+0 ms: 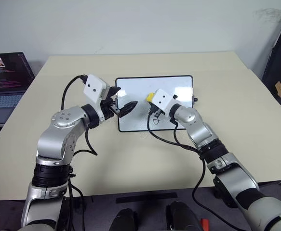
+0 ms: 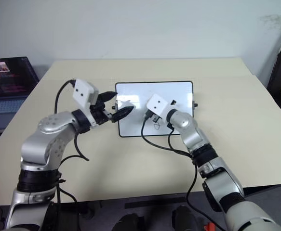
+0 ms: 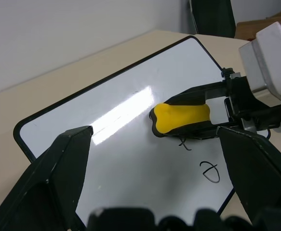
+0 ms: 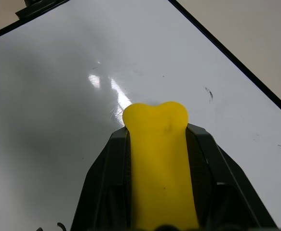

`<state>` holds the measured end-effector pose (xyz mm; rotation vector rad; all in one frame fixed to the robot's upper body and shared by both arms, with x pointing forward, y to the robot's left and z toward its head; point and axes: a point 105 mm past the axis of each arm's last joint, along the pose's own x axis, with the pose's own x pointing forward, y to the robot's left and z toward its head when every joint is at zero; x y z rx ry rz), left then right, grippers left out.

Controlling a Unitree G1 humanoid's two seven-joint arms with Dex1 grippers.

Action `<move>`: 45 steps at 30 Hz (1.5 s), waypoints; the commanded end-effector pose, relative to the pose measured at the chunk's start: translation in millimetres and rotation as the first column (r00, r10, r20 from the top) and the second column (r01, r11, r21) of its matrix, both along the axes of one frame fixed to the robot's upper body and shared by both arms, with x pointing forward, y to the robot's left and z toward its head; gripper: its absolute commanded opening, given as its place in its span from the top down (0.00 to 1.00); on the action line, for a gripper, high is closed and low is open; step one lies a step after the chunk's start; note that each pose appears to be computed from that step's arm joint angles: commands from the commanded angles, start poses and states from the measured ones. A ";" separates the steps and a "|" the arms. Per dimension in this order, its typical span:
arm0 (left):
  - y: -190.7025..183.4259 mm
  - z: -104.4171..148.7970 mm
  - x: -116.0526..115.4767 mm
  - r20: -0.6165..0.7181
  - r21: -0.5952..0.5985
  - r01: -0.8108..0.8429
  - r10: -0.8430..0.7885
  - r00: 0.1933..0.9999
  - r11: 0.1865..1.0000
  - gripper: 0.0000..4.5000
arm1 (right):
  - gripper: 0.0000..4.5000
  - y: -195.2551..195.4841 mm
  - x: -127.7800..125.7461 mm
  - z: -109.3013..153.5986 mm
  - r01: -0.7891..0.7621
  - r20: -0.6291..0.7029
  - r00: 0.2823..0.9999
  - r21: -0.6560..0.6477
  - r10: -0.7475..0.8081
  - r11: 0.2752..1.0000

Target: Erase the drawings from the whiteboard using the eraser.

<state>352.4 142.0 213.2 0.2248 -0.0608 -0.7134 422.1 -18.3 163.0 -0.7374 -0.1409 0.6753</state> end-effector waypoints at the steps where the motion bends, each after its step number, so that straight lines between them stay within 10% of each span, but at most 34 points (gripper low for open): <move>1: -5.6 11.9 -5.1 0.053 -0.003 0.022 -0.022 0.998 1.000 0.00 | 0.73 -7.7 7.6 -2.4 0.048 0.002 0.999 -0.024 -0.048 0.999; 17: -8.5 5.7 -6.3 0.036 -0.016 0.027 -0.026 0.999 1.000 0.00 | 0.74 3.4 18.5 45.7 0.066 0.110 0.991 0.110 -0.078 0.992; 45: 12.2 -1.2 -7.5 -0.011 -0.050 -0.033 0.032 0.999 0.998 0.00 | 0.74 -39.8 11.4 28.5 0.101 -0.036 0.995 0.208 -0.096 0.973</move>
